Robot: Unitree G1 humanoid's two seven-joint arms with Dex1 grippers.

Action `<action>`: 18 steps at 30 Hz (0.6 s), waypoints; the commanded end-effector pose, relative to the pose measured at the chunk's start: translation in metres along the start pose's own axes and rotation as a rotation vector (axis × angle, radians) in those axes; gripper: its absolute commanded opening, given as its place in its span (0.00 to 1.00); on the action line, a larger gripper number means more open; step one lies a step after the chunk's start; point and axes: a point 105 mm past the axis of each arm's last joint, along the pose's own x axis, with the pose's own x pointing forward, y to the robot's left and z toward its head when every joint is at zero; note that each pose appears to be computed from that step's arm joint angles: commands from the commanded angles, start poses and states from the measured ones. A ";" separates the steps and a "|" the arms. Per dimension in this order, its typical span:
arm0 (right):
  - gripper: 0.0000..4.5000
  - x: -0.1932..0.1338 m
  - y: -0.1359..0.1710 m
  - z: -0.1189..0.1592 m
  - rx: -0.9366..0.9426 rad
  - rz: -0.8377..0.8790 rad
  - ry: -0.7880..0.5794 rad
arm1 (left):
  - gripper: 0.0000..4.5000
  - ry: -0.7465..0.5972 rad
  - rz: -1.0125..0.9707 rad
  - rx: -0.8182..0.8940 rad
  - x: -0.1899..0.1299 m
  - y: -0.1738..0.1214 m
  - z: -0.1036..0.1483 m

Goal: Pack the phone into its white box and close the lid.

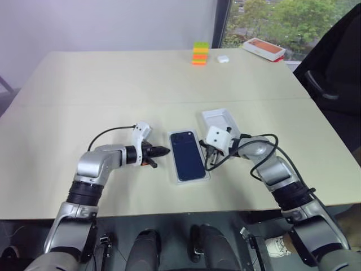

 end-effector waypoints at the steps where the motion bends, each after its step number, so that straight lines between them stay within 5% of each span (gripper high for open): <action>1: 0.00 0.003 0.006 0.017 -0.048 0.029 -0.056 | 0.01 -0.038 -0.004 0.055 -0.001 -0.002 0.012; 18: 0.00 -0.003 0.013 0.015 -0.074 0.083 -0.041 | 0.01 -0.070 0.053 0.039 0.000 0.008 0.013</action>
